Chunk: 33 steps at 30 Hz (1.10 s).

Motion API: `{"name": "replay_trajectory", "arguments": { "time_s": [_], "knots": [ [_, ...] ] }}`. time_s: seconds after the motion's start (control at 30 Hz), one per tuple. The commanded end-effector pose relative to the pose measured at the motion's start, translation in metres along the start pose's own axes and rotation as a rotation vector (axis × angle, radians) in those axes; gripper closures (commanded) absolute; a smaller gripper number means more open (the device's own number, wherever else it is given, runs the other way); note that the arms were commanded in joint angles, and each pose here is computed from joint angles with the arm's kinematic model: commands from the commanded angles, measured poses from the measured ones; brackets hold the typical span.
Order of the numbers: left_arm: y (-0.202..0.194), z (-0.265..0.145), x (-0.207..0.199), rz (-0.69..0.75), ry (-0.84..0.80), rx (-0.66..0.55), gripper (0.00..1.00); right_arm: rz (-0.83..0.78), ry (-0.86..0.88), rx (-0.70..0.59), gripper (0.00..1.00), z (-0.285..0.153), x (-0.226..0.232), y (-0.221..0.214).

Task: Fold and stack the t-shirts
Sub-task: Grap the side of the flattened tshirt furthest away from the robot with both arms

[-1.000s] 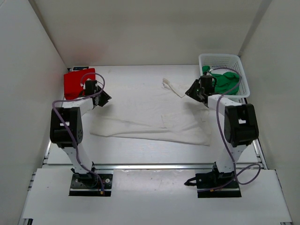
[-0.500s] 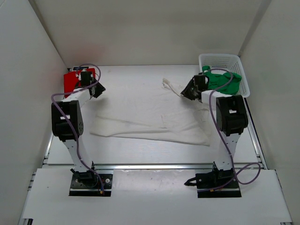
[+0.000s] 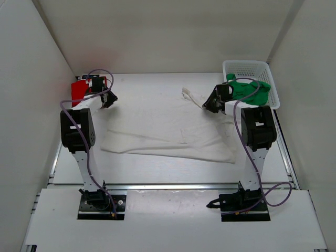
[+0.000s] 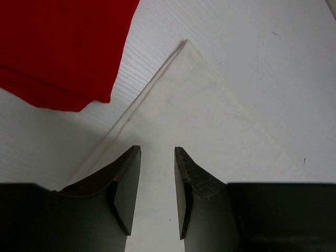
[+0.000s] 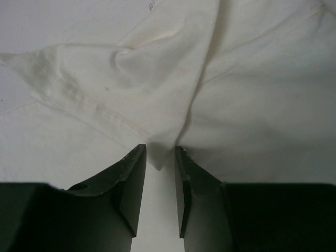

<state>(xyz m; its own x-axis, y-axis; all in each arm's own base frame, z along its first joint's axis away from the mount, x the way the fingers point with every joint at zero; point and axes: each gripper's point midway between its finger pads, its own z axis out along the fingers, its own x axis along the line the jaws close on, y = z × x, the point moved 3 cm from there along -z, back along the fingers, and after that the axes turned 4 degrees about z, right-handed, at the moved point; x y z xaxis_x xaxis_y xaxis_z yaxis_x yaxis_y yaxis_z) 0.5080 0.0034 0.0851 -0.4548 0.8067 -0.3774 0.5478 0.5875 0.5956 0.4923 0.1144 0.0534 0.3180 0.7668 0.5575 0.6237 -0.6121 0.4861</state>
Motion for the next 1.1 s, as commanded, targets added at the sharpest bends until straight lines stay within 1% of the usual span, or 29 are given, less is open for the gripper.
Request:
{"name": "replay_trajectory", "arguments": {
  "time_s": [0.0, 0.07, 0.13, 0.17, 0.2, 0.27, 0.33, 0.4, 0.47, 0.5, 0.57, 0.63, 0.67, 0.7, 0.73, 0.77, 0.8, 0.83, 0.87, 0.93, 0.97, 1.07],
  "knots": [
    [0.021, -0.002, -0.003, 0.022, 0.023, -0.045, 0.57, 0.005, 0.018, -0.008, 0.74, 0.006, 0.010, 0.007],
    [0.019, 0.005, 0.000, 0.027, 0.045, -0.038, 0.57, 0.020, 0.020, -0.002, 0.74, 0.006, 0.009, 0.004],
    [0.023, 0.006, -0.004, 0.034, 0.045, -0.043, 0.57, 0.017, 0.025, -0.001, 0.82, 0.005, 0.011, 0.004],
    [0.024, 0.008, -0.004, 0.035, 0.047, -0.042, 0.57, 0.021, 0.032, -0.009, 0.83, 0.005, 0.011, 0.009],
    [0.025, 0.011, -0.006, 0.036, 0.043, -0.044, 0.57, 0.014, 0.038, -0.001, 0.89, 0.005, 0.014, 0.004],
    [0.026, 0.012, -0.006, 0.049, 0.054, -0.042, 0.57, 0.020, 0.043, -0.020, 0.94, 0.000, 0.015, 0.012],
    [0.036, 0.013, -0.008, 0.056, 0.067, -0.067, 0.56, 0.012, 0.049, -0.032, 1.00, -0.002, 0.018, 0.018],
    [0.036, 0.018, -0.008, 0.078, 0.086, -0.061, 0.56, 0.002, 0.062, -0.051, 1.00, -0.010, 0.023, 0.022],
    [0.050, 0.017, -0.013, 0.093, 0.096, -0.089, 0.56, -0.010, 0.085, -0.067, 1.00, -0.018, 0.028, 0.027],
    [0.044, 0.025, -0.009, 0.104, 0.122, -0.070, 0.56, -0.011, 0.094, -0.072, 1.00, -0.021, 0.029, 0.028],
    [0.052, 0.028, -0.016, 0.142, 0.138, -0.090, 0.54, -0.020, 0.124, -0.081, 1.00, -0.030, 0.035, 0.032],
    [0.051, 0.037, -0.016, 0.171, 0.168, -0.075, 0.53, -0.028, 0.135, -0.075, 1.00, -0.035, 0.038, 0.026],
    [0.061, 0.036, -0.025, 0.179, 0.155, -0.093, 0.53, -0.038, 0.148, -0.093, 1.00, -0.041, 0.041, 0.031],
    [0.052, 0.044, -0.018, 0.192, 0.188, -0.058, 0.53, -0.041, 0.147, -0.093, 1.00, -0.041, 0.039, 0.028],
    [0.045, 0.052, -0.030, 0.207, 0.175, -0.041, 0.53, -0.042, 0.151, -0.095, 0.99, -0.044, 0.039, 0.028],
    [0.047, 0.058, -0.039, 0.213, 0.162, -0.041, 0.53, -0.044, 0.166, -0.093, 1.00, -0.046, 0.042, 0.028],
    [0.054, 0.056, -0.046, 0.209, 0.148, -0.039, 0.53, -0.037, 0.172, -0.089, 1.00, -0.049, 0.042, 0.027],
    [0.058, 0.061, -0.045, 0.206, 0.155, -0.023, 0.54, -0.044, 0.185, -0.096, 1.00, -0.053, 0.044, 0.029],
    [0.041, 0.073, -0.039, 0.219, 0.178, 0.030, 0.55, -0.045, 0.191, -0.086, 1.00, -0.052, 0.045, 0.024],
    [0.045, 0.078, -0.037, 0.197, 0.169, 0.043, 0.54, -0.049, 0.209, -0.095, 1.00, -0.057, 0.046, 0.027],
    [0.043, 0.078, -0.044, 0.192, 0.135, 0.046, 0.55, -0.046, 0.212, -0.093, 1.00, -0.057, 0.044, 0.025],
    [0.040, 0.079, -0.038, 0.179, 0.151, 0.051, 0.54, -0.049, 0.214, -0.090, 1.00, -0.059, 0.043, 0.024]
  ]
}}
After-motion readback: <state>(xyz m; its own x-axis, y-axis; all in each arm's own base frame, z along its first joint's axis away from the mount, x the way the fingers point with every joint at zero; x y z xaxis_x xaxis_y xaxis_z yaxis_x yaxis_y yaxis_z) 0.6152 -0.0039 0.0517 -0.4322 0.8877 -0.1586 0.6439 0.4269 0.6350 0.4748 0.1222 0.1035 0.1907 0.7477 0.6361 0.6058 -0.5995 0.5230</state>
